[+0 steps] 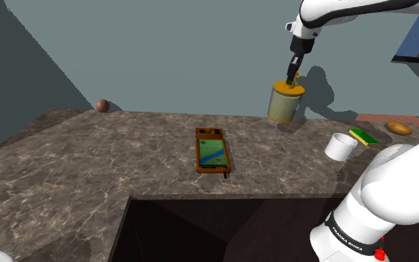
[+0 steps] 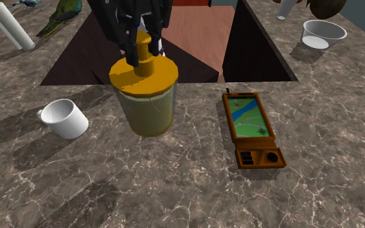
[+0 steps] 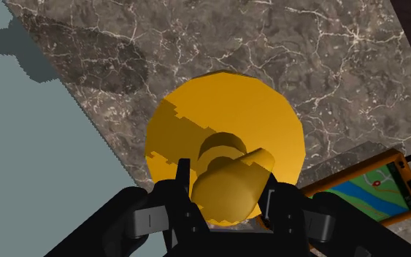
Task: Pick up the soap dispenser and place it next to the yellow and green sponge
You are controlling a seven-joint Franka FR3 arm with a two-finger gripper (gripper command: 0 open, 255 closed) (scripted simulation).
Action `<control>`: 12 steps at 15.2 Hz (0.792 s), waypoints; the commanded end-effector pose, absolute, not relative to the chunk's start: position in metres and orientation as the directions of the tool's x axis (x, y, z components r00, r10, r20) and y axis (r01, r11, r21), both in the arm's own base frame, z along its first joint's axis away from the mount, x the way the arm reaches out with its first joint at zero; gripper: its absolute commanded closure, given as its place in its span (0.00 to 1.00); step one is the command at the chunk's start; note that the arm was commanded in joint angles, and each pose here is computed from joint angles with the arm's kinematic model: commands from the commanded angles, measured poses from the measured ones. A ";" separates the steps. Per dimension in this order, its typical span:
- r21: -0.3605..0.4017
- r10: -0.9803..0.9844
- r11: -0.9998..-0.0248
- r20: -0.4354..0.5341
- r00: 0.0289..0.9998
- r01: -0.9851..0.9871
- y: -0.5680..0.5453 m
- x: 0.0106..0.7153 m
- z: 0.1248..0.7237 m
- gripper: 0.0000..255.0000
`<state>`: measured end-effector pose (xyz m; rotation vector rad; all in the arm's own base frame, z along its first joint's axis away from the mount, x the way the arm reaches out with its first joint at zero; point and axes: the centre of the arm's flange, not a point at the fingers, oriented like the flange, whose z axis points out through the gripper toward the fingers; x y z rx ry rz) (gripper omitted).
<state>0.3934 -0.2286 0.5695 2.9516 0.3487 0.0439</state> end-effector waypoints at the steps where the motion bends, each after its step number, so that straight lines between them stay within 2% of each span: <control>1: 0.171 0.234 -0.958 0.010 0.972 0.229 -0.228 0.393 0.581 1.00; 12: 0.171 0.234 -0.958 0.010 0.972 0.229 -0.228 0.393 0.639 1.00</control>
